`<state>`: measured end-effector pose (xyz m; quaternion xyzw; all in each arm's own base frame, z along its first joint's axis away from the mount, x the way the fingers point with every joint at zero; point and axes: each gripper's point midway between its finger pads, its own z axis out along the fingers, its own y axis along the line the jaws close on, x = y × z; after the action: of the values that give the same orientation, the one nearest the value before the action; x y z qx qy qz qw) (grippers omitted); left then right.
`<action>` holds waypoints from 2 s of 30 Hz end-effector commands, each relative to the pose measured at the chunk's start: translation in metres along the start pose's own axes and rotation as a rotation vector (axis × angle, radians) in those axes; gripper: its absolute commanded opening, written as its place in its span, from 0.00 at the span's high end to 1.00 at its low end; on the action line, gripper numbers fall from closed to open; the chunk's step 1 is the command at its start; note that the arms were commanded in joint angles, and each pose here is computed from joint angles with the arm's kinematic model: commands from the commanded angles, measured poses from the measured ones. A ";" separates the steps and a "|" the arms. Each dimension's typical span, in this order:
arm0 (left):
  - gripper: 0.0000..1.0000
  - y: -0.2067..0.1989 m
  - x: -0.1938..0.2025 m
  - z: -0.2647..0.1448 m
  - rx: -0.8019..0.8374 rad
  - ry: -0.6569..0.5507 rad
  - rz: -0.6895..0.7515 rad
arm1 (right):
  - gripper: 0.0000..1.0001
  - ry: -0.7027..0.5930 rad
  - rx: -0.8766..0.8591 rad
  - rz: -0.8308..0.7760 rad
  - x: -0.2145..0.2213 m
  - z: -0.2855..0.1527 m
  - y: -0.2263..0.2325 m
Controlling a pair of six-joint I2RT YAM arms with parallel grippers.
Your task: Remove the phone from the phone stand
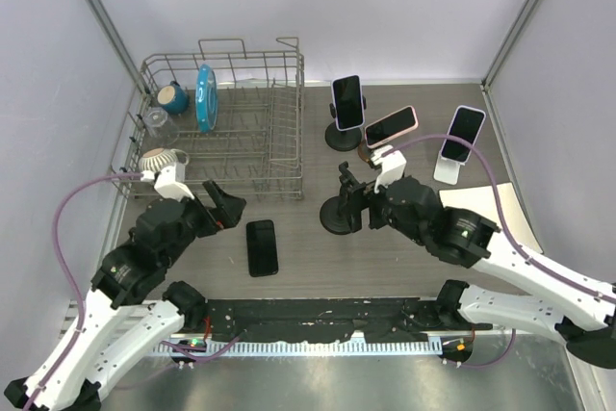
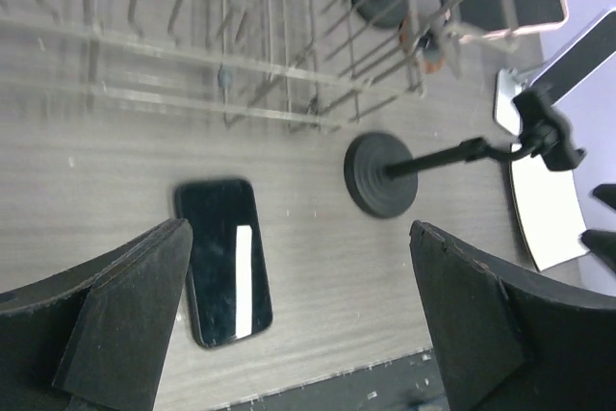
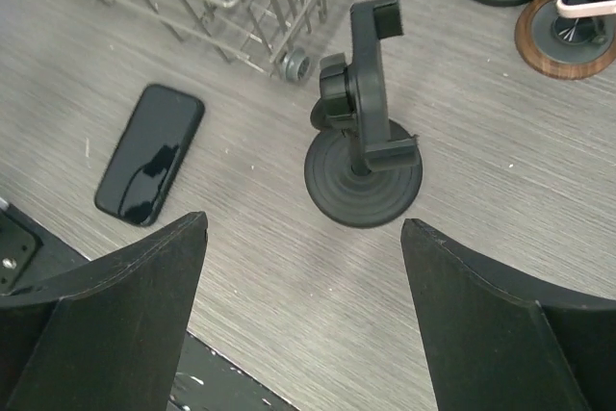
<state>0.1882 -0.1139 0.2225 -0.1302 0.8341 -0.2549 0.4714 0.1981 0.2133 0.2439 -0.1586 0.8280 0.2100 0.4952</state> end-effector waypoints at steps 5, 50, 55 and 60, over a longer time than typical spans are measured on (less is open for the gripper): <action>0.00 -0.022 -0.060 0.000 0.011 -0.142 0.331 | 0.12 0.021 0.046 -0.125 -0.005 0.033 -0.011; 0.00 0.024 -0.065 -0.002 -0.123 -0.267 0.416 | 0.56 -0.188 0.117 0.097 -0.103 0.220 -0.059; 0.00 0.023 -0.065 -0.002 -0.114 -0.266 0.414 | 0.31 -0.163 0.117 0.089 -0.108 0.209 -0.057; 0.00 0.022 -0.065 -0.001 -0.108 -0.264 0.412 | 0.14 -0.170 0.100 0.071 -0.131 0.188 -0.049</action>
<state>0.2179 -0.0624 0.2523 -0.0191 0.7931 -0.0839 0.6030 0.4276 0.2731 0.2022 -0.0852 0.8296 0.1740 0.5236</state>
